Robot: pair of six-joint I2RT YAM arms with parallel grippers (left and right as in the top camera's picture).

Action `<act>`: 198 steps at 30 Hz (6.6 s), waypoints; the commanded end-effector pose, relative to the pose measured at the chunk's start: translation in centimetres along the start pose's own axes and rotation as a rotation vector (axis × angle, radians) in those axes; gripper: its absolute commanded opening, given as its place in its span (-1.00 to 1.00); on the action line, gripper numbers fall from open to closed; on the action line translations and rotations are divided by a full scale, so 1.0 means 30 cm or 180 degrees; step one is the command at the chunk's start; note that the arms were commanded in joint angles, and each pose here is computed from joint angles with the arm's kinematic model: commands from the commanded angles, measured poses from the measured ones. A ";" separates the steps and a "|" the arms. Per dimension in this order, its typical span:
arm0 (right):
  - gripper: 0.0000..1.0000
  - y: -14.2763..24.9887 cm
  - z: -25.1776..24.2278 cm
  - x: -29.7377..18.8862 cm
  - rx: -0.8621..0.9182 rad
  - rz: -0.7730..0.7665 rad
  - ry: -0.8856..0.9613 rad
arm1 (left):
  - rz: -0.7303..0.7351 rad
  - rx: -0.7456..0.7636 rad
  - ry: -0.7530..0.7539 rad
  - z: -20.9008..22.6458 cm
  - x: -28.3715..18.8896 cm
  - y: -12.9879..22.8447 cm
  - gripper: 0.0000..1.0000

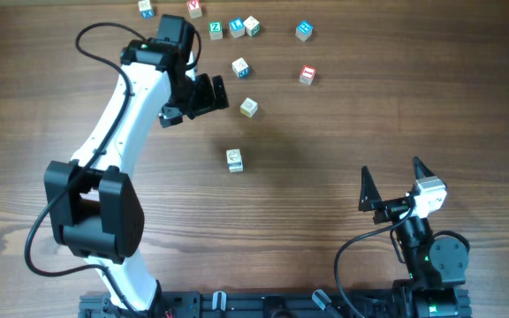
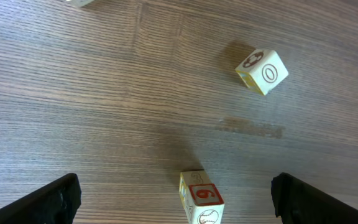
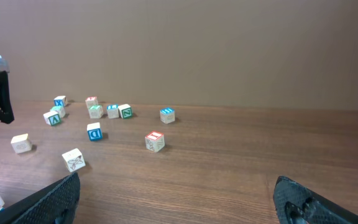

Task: Form a tower

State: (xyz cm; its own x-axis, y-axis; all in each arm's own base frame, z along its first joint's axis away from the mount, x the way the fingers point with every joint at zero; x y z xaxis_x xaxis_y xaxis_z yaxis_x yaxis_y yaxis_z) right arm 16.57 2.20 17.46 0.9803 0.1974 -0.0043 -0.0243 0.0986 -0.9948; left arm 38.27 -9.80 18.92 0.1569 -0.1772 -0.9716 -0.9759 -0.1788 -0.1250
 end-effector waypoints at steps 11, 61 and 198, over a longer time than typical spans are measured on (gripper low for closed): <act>1.00 -0.004 -0.002 -0.001 0.0015 -0.0034 0.0026 | 0.0325 0.0121 -0.0299 -0.110 0.151 0.180 1.00; 0.99 -0.004 -0.002 -0.001 0.0015 -0.0034 0.0026 | 0.0186 0.0940 -0.0478 -0.120 0.355 0.322 0.99; 0.99 -0.004 -0.001 -0.001 0.0015 -0.0034 0.0025 | -0.0804 0.0576 -0.0558 -0.016 0.236 -0.050 -0.43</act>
State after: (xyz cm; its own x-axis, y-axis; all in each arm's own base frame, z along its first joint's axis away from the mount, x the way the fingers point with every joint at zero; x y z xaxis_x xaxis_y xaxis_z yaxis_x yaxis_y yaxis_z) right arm 16.57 2.20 17.46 0.9803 0.1974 -0.0043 -0.0242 0.0982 -0.9949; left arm 41.07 -13.16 9.30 0.3513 0.0132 -0.9362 -0.9306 0.1149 -0.3476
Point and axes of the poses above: each gripper's point midway between its finger pads, its own x axis out along the fingers, its own z axis along the line the jaws close on, y = z × x, the point moved 8 cm from there along -x, back along the fingers, and after that the axes turned 3 degrees about x, right-handed, at the moved point
